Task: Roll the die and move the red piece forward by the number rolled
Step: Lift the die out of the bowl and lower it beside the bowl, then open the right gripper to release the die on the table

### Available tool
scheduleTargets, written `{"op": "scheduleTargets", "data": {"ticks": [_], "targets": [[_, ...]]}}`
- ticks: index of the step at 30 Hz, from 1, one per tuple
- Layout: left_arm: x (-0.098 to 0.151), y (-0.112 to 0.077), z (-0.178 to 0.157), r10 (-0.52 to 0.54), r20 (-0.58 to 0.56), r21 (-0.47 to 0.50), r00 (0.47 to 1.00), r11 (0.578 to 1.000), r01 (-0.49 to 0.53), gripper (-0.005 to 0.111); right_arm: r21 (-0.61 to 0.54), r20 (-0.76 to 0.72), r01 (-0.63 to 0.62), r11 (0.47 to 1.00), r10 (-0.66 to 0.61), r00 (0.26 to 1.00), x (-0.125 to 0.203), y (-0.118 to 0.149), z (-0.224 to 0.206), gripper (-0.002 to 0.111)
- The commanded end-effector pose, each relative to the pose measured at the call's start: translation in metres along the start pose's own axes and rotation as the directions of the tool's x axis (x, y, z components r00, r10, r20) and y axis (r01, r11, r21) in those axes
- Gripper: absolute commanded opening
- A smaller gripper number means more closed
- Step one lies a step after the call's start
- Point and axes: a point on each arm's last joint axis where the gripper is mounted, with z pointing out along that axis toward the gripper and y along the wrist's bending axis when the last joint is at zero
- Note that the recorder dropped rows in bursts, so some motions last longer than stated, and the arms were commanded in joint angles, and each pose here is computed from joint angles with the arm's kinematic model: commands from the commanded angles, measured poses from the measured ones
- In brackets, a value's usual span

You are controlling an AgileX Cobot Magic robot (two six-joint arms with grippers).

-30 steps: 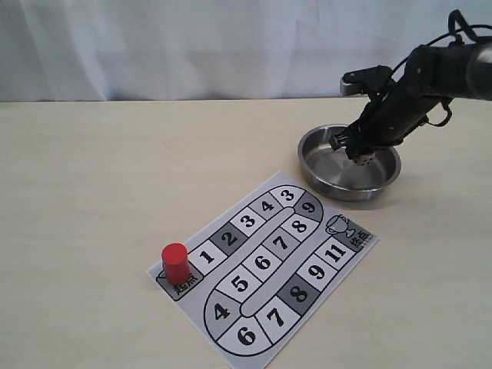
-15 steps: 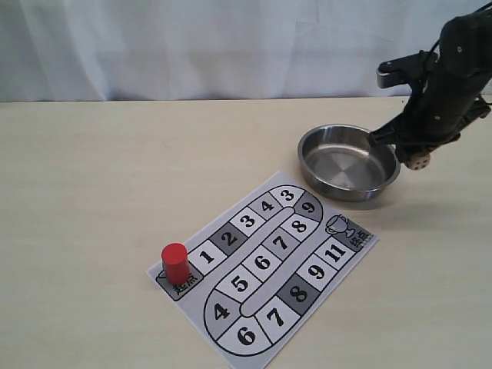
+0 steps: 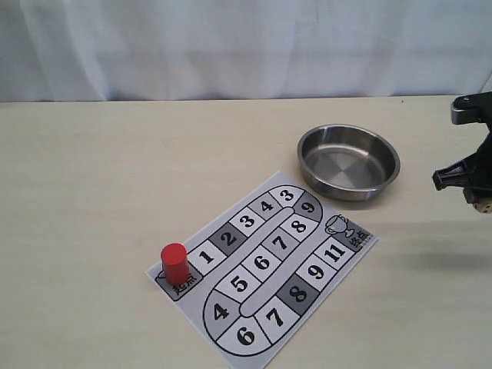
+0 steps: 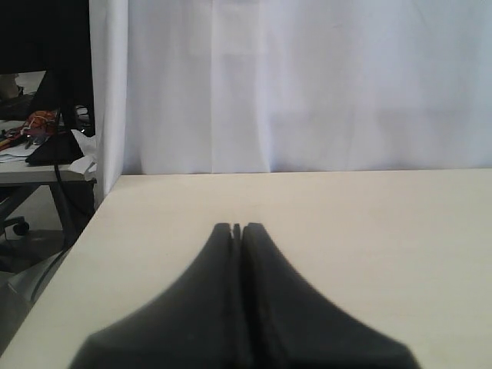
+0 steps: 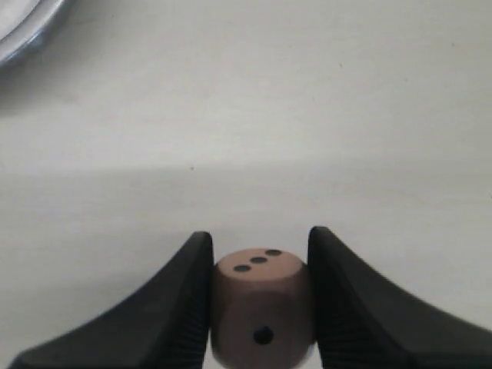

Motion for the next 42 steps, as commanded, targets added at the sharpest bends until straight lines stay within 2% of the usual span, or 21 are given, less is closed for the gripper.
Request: {"op": "scheduleTargets", "data": {"ticks": [1, 16, 21, 24, 25, 30, 32, 42], "targets": [[-0.003, 0.0, 0.0, -0.003, 0.019, 0.001, 1.0, 1.0, 0.003, 0.0, -0.014, 0.077, 0.011, 1.0, -0.01, 0.997, -0.001, 0.001, 0.001, 0.004], [-0.003, 0.0, 0.0, -0.003, 0.019, 0.001, 1.0, 1.0, 0.003, 0.0, 0.007, 0.137, 0.106, 0.994, -0.106, 0.985, -0.004, 0.001, 0.006, 0.004], [-0.003, 0.0, 0.0, -0.003, 0.019, 0.001, 1.0, 1.0, 0.003, 0.0, -0.143, 0.154, 0.022, 0.99, 0.0, 0.988, 0.0, 0.016, 0.011, 0.006], [-0.003, 0.0, 0.0, -0.003, 0.019, 0.001, 1.0, 1.0, 0.003, 0.0, -0.273, 0.145, 0.028, 0.962, 0.012, 0.989, 0.001, 0.028, 0.01, 0.019], [-0.003, 0.0, 0.0, -0.003, 0.019, 0.001, 1.0, 1.0, 0.003, 0.0, -0.305, 0.151, 0.031, 0.952, 0.016, 0.988, 0.0, 0.031, 0.01, 0.027], [-0.003, 0.0, 0.0, -0.003, 0.019, 0.001, 1.0, 1.0, 0.003, 0.0, -0.332, 0.159, 0.016, 0.943, 0.039, 0.986, -0.001, 0.033, 0.009, 0.083], [-0.003, 0.0, 0.0, -0.003, 0.019, 0.001, 1.0, 1.0, 0.003, 0.0, -0.331, 0.16, 0.018, 0.943, 0.037, 0.986, -0.001, 0.033, 0.009, 0.095], [-0.003, 0.0, 0.0, -0.003, 0.019, 0.001, 1.0, 1.0, 0.003, 0.0, -0.299, 0.171, 0.061, 0.952, -0.009, 0.985, -0.001, 0.031, 0.01, 0.088]]}}
